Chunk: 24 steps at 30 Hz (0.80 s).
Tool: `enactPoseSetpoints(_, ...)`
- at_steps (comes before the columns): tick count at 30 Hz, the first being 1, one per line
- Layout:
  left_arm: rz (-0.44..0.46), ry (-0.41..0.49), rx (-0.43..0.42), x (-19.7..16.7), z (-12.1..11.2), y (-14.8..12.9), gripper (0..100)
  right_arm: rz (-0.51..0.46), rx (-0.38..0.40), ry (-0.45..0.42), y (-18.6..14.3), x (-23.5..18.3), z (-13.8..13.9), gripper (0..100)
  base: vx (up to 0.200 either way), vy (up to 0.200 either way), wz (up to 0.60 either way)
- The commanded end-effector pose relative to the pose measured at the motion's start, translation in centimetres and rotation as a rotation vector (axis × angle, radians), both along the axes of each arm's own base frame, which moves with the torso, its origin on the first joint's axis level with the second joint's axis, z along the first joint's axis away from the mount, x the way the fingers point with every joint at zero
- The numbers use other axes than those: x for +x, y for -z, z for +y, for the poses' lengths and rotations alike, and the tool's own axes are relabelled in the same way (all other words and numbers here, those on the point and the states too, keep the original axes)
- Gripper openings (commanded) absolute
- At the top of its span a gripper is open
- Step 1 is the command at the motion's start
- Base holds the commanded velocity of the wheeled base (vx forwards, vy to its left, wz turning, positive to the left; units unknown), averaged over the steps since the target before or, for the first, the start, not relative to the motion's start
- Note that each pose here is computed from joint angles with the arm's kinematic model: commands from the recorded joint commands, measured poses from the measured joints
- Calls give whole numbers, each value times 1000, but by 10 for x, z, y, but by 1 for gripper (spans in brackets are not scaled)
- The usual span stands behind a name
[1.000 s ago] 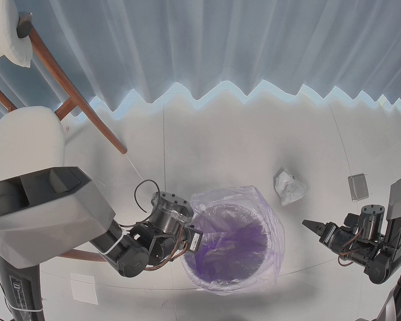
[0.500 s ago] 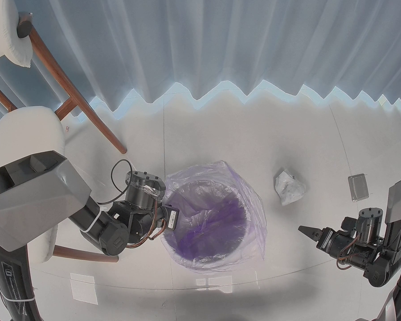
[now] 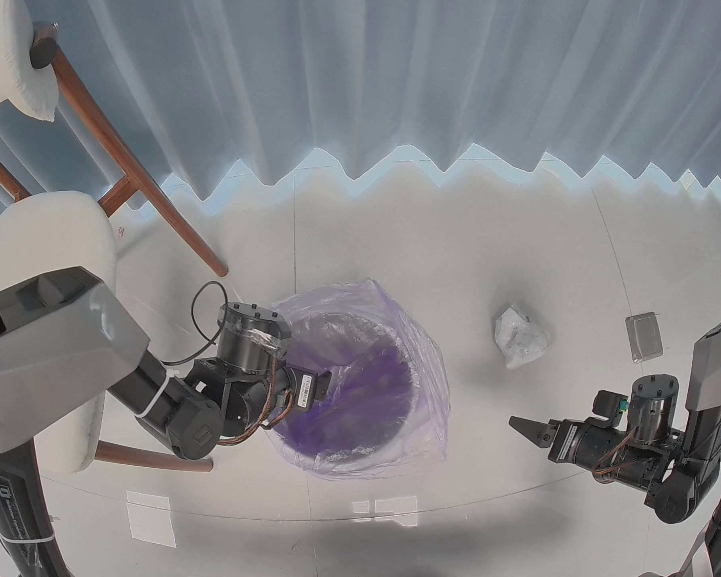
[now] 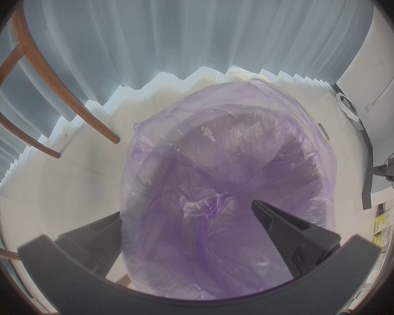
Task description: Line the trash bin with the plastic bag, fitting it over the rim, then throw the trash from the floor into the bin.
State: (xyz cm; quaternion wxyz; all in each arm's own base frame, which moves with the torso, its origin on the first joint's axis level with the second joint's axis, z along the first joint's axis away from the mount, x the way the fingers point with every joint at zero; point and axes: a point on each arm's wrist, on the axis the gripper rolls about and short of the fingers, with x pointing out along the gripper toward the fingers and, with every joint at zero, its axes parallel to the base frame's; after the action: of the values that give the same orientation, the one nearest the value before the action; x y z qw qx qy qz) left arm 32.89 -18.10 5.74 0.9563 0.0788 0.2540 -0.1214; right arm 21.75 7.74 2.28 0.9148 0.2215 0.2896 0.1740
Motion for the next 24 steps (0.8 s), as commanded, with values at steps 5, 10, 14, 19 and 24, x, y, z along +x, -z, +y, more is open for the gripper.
enactPoseSetpoints(5,-45,-7,-30,-27,19,-33,100,-170,1,-131,-15,17,35,100,0,0,0)
enactPoseSetpoints(10,20,6,8,-43,26,-18,100,-180,2,-155,-9,25,46,100,0,0,0)
enactPoseSetpoints(14,69,6,36,-31,19,6,100,-167,1,-174,-8,20,50,100,0,0,0)
enactPoseSetpoints(19,122,-22,66,-15,19,34,100,-152,-14,-147,-8,14,46,100,0,0,0)
enactPoseSetpoints(24,125,-53,68,-5,25,37,100,-137,-17,-145,-8,9,43,100,0,0,0)
